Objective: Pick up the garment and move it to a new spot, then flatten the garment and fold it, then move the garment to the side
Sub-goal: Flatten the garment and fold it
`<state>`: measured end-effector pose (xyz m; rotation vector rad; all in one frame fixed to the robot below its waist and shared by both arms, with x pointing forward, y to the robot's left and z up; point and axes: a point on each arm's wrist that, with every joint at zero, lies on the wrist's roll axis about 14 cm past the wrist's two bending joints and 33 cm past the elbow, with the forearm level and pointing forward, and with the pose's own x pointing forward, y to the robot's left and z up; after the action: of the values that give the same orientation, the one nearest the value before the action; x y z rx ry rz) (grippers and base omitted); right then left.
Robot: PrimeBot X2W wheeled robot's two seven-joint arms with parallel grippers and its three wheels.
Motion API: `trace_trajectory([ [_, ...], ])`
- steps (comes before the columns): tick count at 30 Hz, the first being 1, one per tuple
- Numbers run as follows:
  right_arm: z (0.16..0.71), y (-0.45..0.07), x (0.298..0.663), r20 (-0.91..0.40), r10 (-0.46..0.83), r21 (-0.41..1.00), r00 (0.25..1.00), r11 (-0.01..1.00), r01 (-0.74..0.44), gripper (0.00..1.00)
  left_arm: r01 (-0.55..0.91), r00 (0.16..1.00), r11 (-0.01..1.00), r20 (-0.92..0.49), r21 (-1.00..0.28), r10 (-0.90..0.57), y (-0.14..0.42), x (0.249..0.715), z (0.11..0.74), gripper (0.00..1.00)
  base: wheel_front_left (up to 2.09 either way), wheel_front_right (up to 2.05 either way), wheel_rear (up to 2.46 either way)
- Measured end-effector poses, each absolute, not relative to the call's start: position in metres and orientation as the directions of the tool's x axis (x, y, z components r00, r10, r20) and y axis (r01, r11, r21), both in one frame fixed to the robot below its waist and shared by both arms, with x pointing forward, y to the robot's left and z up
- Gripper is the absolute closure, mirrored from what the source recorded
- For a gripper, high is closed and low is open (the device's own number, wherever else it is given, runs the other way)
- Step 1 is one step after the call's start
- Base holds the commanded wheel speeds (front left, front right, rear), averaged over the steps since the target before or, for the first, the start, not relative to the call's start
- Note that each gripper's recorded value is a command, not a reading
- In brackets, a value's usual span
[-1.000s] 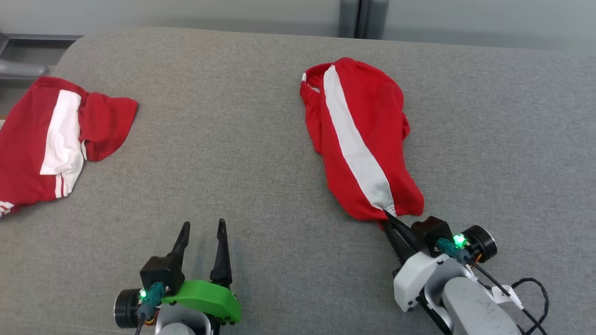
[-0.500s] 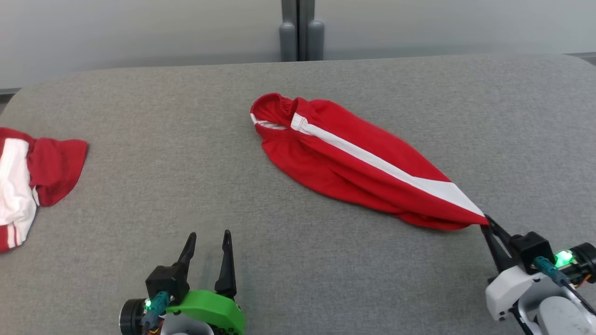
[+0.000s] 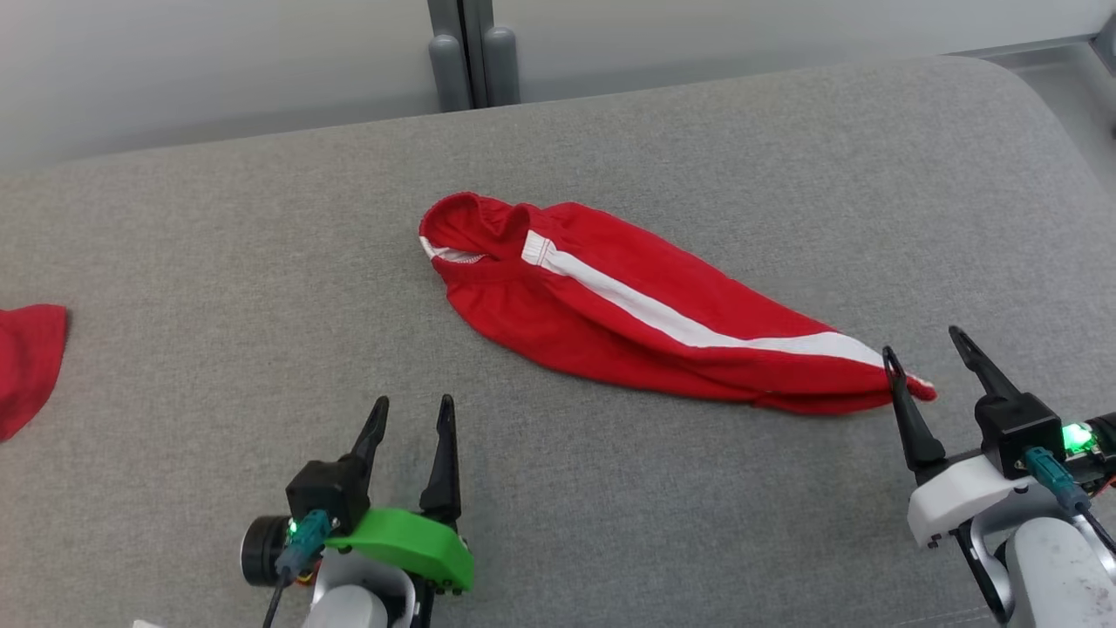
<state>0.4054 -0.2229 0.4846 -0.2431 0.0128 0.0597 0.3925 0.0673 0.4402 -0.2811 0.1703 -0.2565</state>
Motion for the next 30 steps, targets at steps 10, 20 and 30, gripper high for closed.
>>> trace_trajectory([
  [10,0.487,-0.208,0.417,0.009,0.062,-0.18,0.998,0.982,-0.06,0.0,0.407,0.903,0.861,-0.005,-0.307,-0.429,0.016,0.454,0.476,0.0,0.0,0.0,0.0],
  [20,0.47,-0.208,0.419,-0.037,0.044,-0.156,0.998,0.986,-0.05,0.0,0.492,0.84,0.795,-0.045,-0.356,-0.54,-0.027,0.491,0.459,0.0,0.0,0.0,0.0],
  [30,0.461,-0.214,0.415,-0.067,0.024,-0.153,0.997,0.988,-0.034,0.0,0.503,0.809,0.77,-0.1,-0.393,-0.579,-0.041,0.493,0.44,1.0,0.0,0.0,0.0],
])
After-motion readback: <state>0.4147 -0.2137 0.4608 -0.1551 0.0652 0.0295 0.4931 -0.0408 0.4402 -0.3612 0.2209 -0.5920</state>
